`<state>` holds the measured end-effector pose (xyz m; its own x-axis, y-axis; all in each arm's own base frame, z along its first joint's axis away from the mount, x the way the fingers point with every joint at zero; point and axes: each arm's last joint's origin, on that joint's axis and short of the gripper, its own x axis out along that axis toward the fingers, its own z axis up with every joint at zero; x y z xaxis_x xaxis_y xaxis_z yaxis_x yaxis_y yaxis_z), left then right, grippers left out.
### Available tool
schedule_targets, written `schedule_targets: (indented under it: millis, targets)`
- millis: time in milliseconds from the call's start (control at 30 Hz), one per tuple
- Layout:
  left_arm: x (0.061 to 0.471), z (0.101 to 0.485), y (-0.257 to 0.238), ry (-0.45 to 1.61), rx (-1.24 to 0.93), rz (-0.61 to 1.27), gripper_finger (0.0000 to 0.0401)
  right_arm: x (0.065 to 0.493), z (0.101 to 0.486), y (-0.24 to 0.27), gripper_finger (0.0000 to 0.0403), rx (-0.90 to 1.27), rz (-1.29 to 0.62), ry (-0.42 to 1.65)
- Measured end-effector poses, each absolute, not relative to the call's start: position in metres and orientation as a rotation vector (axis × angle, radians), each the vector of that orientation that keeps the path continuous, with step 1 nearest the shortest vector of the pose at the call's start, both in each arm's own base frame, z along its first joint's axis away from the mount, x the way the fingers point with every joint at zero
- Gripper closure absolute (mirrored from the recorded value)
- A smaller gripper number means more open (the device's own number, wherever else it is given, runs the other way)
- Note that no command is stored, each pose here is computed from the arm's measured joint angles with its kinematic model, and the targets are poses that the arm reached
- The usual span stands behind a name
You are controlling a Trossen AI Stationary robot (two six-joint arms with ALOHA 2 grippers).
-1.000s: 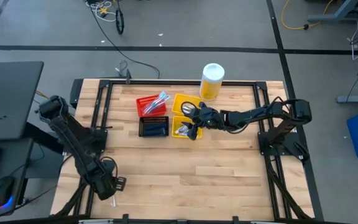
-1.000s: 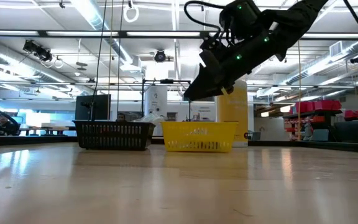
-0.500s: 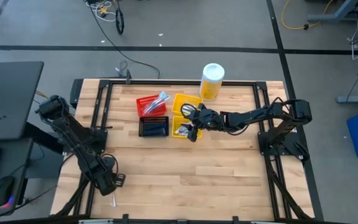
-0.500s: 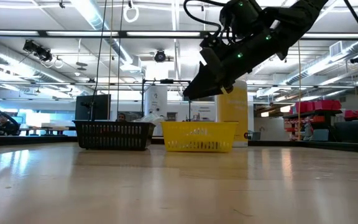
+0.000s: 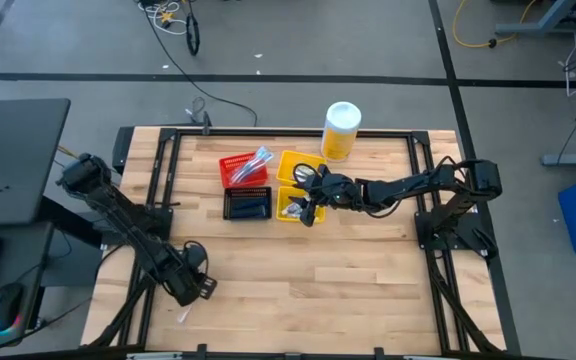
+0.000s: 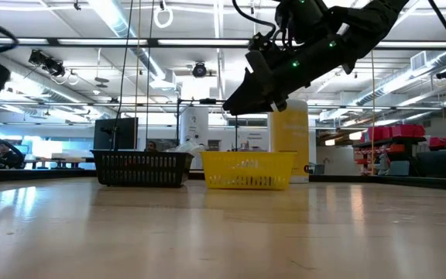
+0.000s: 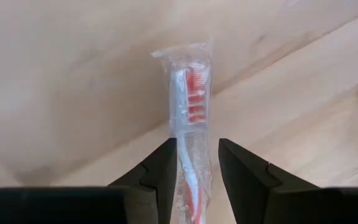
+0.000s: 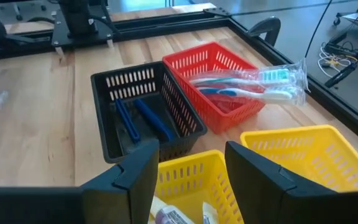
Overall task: Pick & Place Travel size toiletries
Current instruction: Put the red toothbrush into the red bin
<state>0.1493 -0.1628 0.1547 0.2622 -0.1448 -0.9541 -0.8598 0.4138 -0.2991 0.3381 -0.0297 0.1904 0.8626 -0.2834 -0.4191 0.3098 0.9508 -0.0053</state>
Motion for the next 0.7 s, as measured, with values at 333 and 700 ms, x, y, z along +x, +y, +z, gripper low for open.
schedule_targets:
  millis: [333,700]
  targets:
    - [0.161,0.154,-0.148,1.292,-0.866,0.511,0.0275,0.338,0.191,-0.030,0.0206,0.063,-0.311,0.427]
    - [0.161,0.154,-0.145,1.316,-0.765,0.456,0.0263,0.338,0.191,-0.030,0.0214,0.060,-0.310,0.427]
